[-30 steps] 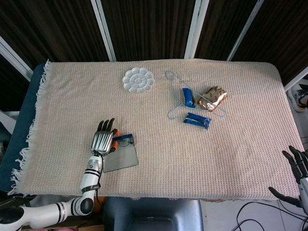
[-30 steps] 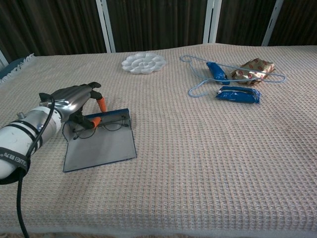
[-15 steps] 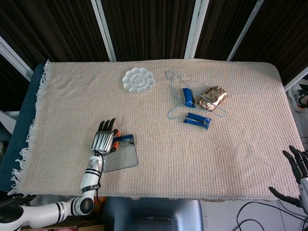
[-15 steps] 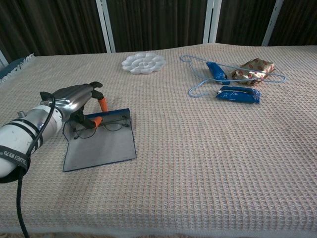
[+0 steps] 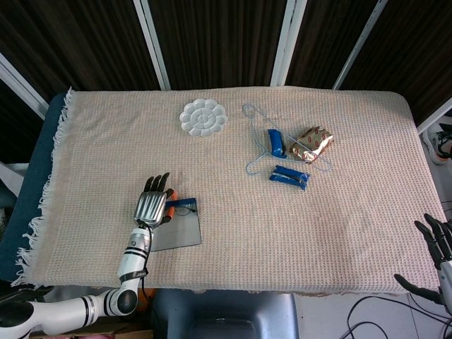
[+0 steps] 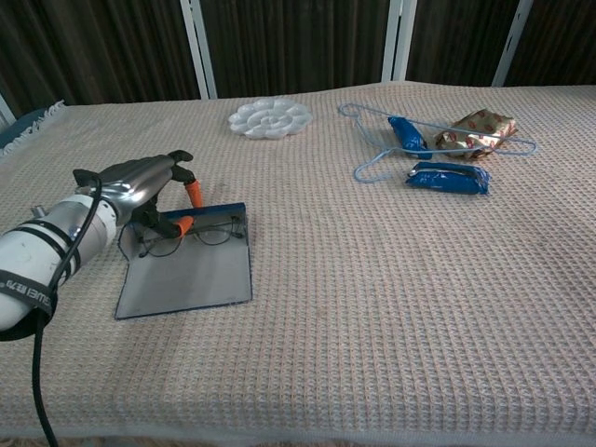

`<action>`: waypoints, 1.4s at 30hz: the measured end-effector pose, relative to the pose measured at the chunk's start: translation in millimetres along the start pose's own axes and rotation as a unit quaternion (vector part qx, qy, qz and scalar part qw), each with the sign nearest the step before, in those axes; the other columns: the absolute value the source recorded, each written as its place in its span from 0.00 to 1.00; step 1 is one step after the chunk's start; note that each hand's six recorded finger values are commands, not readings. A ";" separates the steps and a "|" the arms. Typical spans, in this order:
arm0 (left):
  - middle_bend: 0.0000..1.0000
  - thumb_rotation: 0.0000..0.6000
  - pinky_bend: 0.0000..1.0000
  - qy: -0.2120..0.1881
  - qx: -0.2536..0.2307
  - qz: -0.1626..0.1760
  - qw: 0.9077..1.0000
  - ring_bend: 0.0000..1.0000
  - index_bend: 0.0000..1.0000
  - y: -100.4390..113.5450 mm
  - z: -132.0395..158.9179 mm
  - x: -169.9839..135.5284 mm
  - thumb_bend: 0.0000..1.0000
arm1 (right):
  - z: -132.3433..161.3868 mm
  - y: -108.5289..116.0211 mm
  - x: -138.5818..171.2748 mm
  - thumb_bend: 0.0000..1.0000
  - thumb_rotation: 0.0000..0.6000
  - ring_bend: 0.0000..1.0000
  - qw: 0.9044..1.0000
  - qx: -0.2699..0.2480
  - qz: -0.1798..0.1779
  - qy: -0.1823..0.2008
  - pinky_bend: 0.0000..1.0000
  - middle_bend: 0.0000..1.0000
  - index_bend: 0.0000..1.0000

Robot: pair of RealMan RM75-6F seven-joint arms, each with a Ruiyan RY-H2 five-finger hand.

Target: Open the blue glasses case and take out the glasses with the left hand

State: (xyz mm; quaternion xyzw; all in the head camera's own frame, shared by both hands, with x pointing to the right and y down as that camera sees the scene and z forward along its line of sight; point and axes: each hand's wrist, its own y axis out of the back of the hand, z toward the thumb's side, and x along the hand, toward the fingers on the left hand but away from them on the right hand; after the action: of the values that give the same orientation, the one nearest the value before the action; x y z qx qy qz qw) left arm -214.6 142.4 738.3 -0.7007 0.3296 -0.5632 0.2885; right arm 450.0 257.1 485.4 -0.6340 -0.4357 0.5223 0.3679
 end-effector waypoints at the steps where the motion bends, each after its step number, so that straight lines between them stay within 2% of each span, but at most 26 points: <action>1: 0.00 1.00 0.00 0.000 -0.004 0.000 1.000 0.00 0.48 0.2 0.1 -0.1 0.43 | 0.0 0.0 0.1 0.13 1.00 0.00 1.000 0.000 0.000 0.000 0.00 0.00 0.00; 8: 0.00 1.00 0.00 0.008 -0.058 0.001 0.998 0.00 0.48 3.6 0.3 1.7 0.44 | 0.3 0.1 0.5 0.13 1.00 0.00 1.000 0.000 0.000 0.001 0.00 0.00 0.00; 11: 0.00 1.00 0.00 0.011 -0.077 0.015 0.997 0.00 0.47 7.5 -0.9 3.8 0.44 | 0.0 0.2 0.4 0.13 1.00 0.00 1.000 0.000 -0.001 0.001 0.00 0.00 0.00; 15: 0.00 1.00 0.00 0.018 -0.062 0.052 0.997 0.00 0.47 14.2 -7.5 8.4 0.44 | 0.1 -0.1 0.2 0.13 1.00 0.00 1.000 0.000 0.000 0.000 0.00 0.00 0.00; 20: 0.00 1.00 0.00 0.024 -0.070 0.080 0.994 0.00 0.46 17.2 -13.3 13.5 0.44 | 0.7 -0.6 0.0 0.13 1.00 0.00 1.000 0.001 0.000 0.000 0.00 0.00 0.00; 30: 0.00 1.00 0.00 0.036 -0.077 0.111 0.990 0.00 0.45 21.9 -25.3 20.7 0.44 | 0.5 -0.6 -0.2 0.13 1.00 0.00 1.000 0.001 -0.001 0.000 0.00 0.00 0.00; 36: 0.00 1.00 0.00 0.041 -0.063 0.135 0.988 0.00 0.45 21.7 -32.6 24.4 0.44 | 0.3 0.1 0.1 0.13 1.00 0.00 1.000 0.000 -0.002 0.000 0.00 0.00 0.00; 42: 0.00 1.00 0.00 0.042 -0.063 0.142 0.987 0.00 0.44 20.9 -33.6 27.5 0.43 | 0.0 0.8 0.4 0.13 1.00 0.00 1.000 -0.001 -0.002 0.000 0.00 0.00 0.00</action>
State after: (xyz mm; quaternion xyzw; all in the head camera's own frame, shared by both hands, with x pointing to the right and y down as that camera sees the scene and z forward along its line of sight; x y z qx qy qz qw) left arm -246.2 106.7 745.3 -0.6391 0.4724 -0.5235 0.3073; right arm 450.2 257.2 484.6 -0.6331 -0.4379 0.5212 0.3684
